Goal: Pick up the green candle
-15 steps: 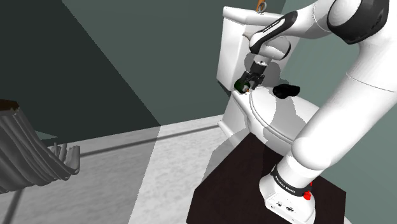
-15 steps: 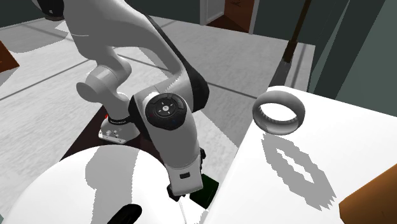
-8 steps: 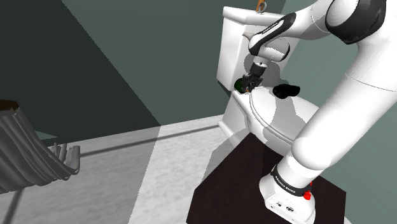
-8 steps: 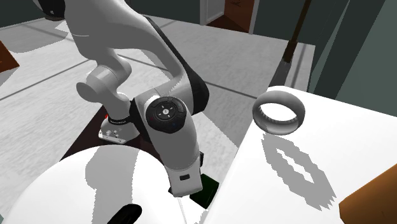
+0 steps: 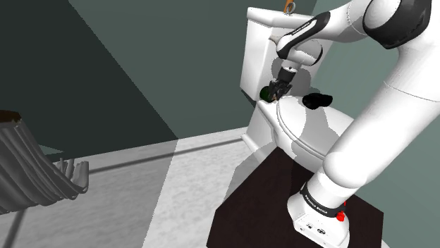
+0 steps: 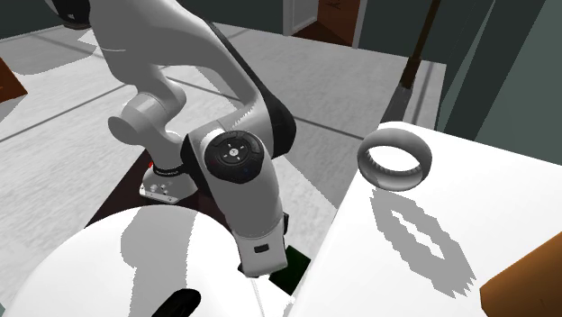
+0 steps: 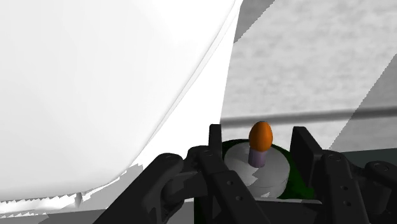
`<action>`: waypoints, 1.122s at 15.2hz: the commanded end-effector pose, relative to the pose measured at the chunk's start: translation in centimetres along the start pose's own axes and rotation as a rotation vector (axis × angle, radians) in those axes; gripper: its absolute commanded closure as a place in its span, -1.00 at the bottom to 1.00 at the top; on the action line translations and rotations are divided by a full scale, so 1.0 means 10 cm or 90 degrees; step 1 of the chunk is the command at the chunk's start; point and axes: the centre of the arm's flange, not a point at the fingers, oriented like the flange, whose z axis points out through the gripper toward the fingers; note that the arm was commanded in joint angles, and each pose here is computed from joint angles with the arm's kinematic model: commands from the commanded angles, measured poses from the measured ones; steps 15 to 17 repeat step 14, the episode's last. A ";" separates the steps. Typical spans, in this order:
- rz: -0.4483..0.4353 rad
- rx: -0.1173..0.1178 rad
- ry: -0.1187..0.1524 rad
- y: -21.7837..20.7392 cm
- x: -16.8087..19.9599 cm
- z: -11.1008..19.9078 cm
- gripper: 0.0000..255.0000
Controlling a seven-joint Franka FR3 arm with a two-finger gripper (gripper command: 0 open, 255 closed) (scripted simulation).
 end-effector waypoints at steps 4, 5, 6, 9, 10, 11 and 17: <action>0.000 0.000 0.000 -0.04 0.00 -0.25 1.00; 0.000 0.000 0.000 -0.05 0.00 -0.30 1.00; 0.000 0.000 0.000 -0.06 0.00 -0.35 1.00; 0.000 0.000 0.000 -0.08 0.00 -0.51 1.00; 0.000 0.000 0.000 -0.09 0.00 -0.56 1.00; 0.000 0.000 0.000 -0.09 0.00 -0.61 1.00; 0.000 0.000 0.000 -0.10 0.00 -0.67 1.00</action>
